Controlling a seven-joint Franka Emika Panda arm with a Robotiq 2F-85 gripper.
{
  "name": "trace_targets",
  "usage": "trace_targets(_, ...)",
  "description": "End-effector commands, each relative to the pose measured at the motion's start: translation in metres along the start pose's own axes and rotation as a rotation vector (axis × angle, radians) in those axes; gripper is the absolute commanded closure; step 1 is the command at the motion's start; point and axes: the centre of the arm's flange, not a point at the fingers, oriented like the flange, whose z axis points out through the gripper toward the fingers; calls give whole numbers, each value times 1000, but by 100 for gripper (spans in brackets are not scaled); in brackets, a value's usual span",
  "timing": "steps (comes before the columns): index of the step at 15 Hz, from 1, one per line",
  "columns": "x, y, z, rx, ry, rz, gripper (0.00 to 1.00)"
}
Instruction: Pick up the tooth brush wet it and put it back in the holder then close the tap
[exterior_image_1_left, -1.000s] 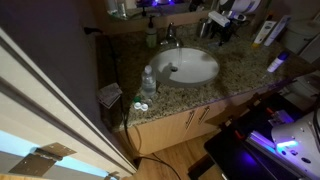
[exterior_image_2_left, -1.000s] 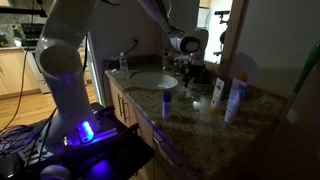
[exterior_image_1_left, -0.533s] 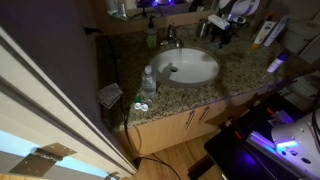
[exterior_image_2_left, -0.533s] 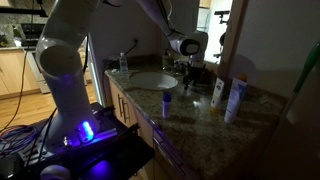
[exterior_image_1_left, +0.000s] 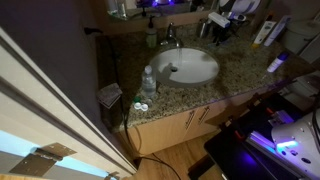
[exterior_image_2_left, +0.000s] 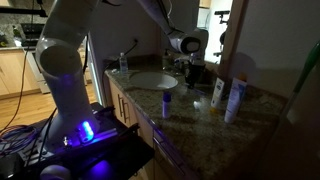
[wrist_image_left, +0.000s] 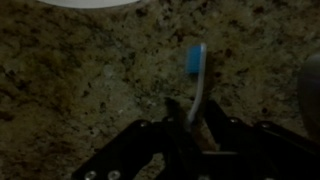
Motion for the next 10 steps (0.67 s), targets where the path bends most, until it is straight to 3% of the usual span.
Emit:
trace_targets(1, -1, 0, 10, 1, 23, -1, 96)
trace_targets(6, 8, -3, -13, 16, -52, -5, 98)
trace_targets(10, 16, -7, -46, 37, -180, -23, 98)
